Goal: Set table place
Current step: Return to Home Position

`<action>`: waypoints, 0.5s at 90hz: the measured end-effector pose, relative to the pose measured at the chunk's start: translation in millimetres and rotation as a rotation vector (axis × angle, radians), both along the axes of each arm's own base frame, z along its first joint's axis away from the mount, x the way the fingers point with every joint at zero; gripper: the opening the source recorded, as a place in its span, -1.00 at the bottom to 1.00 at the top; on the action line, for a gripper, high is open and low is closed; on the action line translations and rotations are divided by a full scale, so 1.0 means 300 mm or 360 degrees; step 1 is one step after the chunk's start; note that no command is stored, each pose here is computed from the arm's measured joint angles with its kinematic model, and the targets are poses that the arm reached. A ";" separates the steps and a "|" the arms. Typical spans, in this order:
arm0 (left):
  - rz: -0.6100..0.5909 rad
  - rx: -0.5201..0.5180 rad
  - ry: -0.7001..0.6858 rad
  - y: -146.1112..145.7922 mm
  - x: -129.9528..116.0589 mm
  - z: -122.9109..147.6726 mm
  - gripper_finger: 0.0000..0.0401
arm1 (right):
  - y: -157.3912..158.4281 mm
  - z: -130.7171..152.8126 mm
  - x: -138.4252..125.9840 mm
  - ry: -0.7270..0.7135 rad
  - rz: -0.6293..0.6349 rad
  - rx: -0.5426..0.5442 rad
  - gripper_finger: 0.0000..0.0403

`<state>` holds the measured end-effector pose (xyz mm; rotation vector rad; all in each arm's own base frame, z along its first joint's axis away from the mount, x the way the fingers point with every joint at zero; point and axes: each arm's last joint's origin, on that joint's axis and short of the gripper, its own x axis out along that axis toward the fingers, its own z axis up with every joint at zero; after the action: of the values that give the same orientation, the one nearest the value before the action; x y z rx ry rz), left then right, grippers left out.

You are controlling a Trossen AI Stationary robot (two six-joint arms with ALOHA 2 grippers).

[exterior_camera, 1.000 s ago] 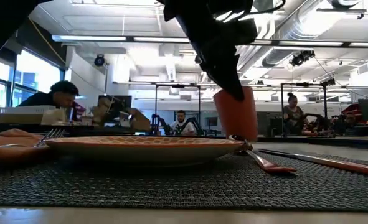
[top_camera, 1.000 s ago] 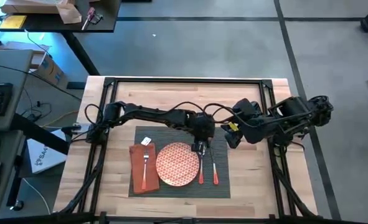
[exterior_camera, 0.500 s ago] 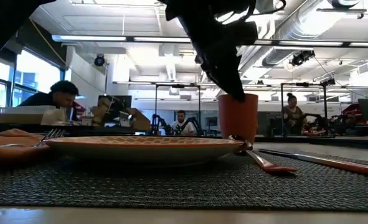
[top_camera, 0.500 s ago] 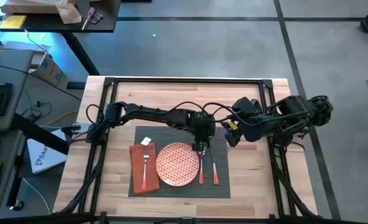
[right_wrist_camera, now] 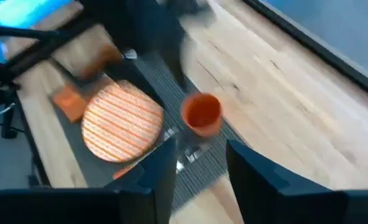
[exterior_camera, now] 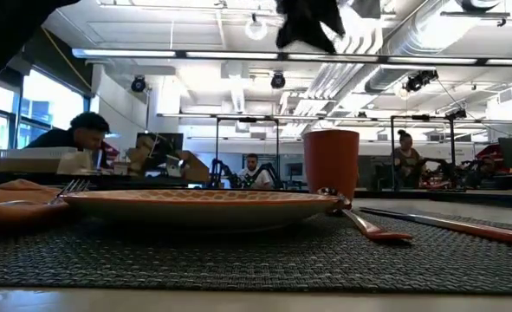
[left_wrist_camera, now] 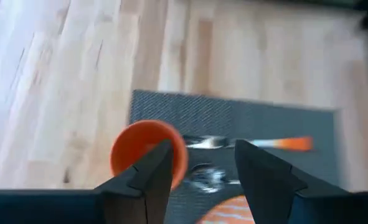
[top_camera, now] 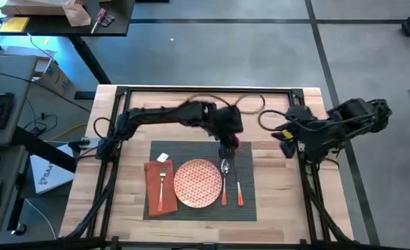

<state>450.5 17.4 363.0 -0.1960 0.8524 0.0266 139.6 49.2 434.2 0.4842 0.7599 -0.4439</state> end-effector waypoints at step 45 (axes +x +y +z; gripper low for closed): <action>0.0352 -0.0020 -0.0264 -0.019 -0.349 0.249 -0.22 | -0.117 -0.555 -0.284 -0.0816 0.0267 0.0596 -0.99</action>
<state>345.8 11.6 437.5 -0.2997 0.6629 0.2095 54.3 14.3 267.6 0.8380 0.3778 -0.0080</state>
